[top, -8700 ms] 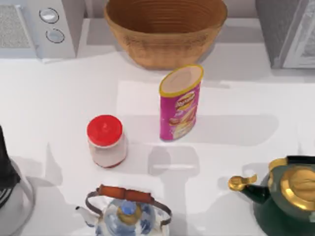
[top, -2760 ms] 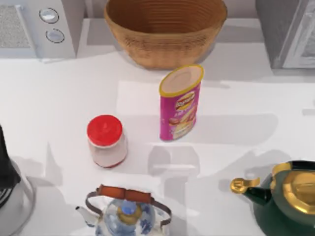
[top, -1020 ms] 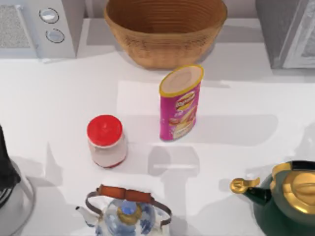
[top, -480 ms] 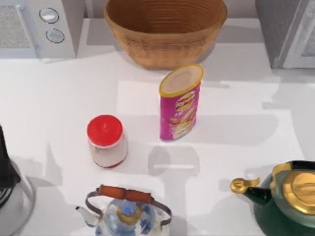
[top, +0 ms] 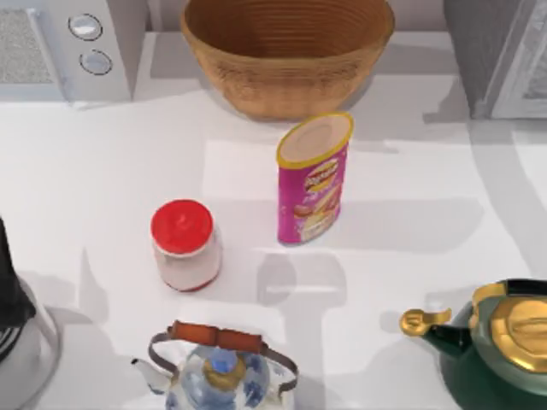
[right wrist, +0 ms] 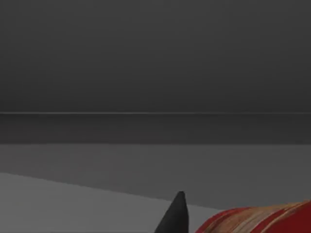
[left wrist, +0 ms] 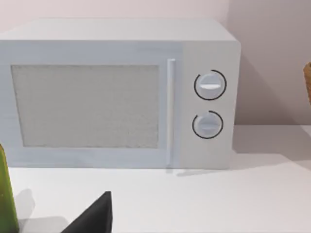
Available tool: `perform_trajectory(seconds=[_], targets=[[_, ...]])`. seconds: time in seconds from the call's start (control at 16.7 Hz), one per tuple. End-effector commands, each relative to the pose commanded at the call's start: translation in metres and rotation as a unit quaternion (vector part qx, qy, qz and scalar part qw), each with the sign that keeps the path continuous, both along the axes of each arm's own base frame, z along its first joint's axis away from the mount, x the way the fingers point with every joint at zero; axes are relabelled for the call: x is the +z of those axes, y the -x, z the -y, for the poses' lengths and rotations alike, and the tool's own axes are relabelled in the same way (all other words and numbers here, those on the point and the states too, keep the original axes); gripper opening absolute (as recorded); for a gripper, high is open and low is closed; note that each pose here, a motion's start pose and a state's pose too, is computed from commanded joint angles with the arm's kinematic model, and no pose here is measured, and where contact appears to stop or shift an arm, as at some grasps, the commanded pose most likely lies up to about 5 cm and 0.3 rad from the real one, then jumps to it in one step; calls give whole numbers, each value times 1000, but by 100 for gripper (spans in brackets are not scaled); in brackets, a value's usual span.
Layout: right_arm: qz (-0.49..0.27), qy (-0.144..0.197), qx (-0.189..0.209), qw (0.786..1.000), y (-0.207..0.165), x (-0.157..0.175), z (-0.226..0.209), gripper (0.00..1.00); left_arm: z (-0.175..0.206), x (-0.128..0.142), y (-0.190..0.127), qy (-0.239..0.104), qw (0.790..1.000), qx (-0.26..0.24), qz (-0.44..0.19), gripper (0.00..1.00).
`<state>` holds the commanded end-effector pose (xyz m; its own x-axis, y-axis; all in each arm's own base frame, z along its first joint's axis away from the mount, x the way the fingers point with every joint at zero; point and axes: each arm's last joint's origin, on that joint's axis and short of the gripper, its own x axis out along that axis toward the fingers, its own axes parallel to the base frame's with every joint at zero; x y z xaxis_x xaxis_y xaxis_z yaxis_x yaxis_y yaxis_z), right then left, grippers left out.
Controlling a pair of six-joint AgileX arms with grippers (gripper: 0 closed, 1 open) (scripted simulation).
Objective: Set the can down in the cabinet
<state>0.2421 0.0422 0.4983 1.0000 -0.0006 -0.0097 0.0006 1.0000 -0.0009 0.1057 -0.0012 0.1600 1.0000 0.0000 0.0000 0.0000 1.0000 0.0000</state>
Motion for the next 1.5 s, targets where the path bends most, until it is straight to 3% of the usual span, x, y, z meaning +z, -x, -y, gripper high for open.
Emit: perform_trajectory(seconds=[0.66,1.2,1.5], targets=[[-2,-2,-4,1000,-21,13,-4,0,0,0,0,0,1000,0,0,100],[4,-3,-2,1000,-112,44,-8,0,0,0,0,0,1000,0,0,100],[6,-3,-3,1000,-154,37,-3,0,0,0,0,0,1000,0,0,100]])
